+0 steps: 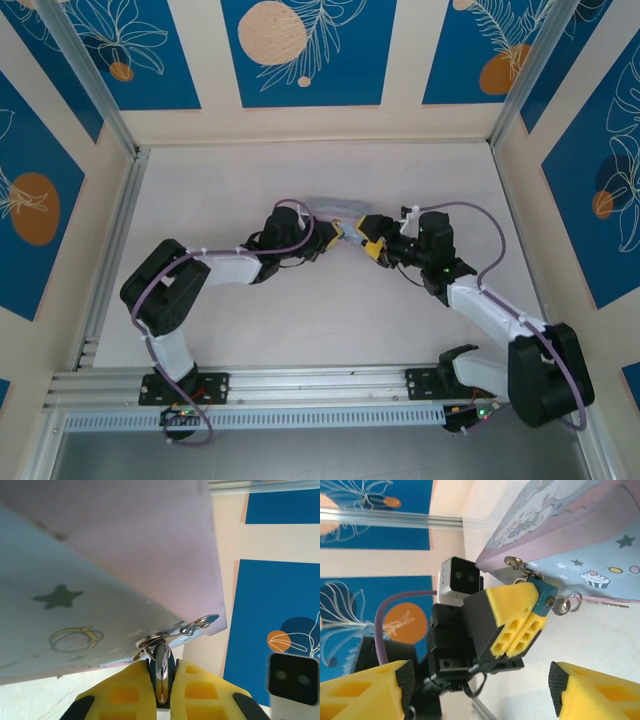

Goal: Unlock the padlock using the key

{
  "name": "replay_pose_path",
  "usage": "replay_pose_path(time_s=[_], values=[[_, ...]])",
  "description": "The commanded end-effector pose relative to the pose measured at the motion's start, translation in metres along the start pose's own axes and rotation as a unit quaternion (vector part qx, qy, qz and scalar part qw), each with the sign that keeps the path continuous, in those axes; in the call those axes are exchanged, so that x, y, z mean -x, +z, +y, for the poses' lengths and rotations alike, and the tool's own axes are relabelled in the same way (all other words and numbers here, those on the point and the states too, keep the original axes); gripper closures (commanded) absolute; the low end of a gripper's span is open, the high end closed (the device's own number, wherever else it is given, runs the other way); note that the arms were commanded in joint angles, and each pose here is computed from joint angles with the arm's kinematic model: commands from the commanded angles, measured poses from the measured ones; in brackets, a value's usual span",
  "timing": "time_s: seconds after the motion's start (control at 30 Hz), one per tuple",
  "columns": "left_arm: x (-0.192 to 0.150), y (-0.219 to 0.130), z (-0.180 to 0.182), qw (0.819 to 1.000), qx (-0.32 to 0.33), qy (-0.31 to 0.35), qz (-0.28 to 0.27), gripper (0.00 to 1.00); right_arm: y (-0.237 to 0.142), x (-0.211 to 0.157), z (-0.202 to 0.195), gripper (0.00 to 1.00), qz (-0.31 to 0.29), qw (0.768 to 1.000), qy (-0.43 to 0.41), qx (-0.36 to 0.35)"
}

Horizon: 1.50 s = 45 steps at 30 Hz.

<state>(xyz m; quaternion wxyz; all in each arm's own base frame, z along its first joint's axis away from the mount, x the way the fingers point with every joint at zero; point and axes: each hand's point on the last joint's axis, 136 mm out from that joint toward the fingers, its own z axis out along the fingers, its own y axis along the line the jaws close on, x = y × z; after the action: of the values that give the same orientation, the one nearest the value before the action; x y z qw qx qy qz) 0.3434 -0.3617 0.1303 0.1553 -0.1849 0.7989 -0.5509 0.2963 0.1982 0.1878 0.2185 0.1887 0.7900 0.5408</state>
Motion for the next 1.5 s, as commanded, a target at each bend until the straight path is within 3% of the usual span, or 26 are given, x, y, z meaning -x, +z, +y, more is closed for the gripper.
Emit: replay_pose_path(time_s=[0.0,0.17,0.27,0.43,0.63,0.77,1.17,1.47], values=[[0.002,-0.001,-0.014,1.0,-0.013,0.012,-0.005,1.0,-0.011,-0.017,-0.034,0.28,0.038,0.992,-0.071,-0.101],[0.002,-0.001,-0.014,1.0,-0.008,0.011,-0.003,1.0,-0.008,-0.016,-0.034,0.38,0.047,0.96,-0.211,-0.179],[0.001,-0.001,-0.015,1.0,-0.005,0.011,0.002,1.0,-0.001,-0.012,-0.034,0.53,0.054,0.939,-0.27,-0.208],[-0.001,0.0,-0.016,1.0,0.001,0.01,0.011,1.0,0.014,-0.012,-0.026,0.61,0.073,0.902,-0.361,-0.227],[-0.004,0.001,-0.018,1.0,0.003,0.008,0.023,1.0,0.03,-0.015,-0.033,0.55,0.098,0.852,-0.439,-0.267],[-0.005,0.001,-0.022,1.0,0.0,0.009,0.029,1.0,0.037,-0.01,-0.043,0.55,0.094,0.831,-0.463,-0.294],[-0.008,0.001,-0.029,0.999,-0.004,0.013,0.037,1.0,0.05,0.001,-0.051,0.54,0.079,0.8,-0.501,-0.321],[-0.008,0.002,-0.029,0.999,-0.004,0.014,0.04,1.0,0.06,0.005,-0.048,0.61,0.074,0.783,-0.521,-0.331]])
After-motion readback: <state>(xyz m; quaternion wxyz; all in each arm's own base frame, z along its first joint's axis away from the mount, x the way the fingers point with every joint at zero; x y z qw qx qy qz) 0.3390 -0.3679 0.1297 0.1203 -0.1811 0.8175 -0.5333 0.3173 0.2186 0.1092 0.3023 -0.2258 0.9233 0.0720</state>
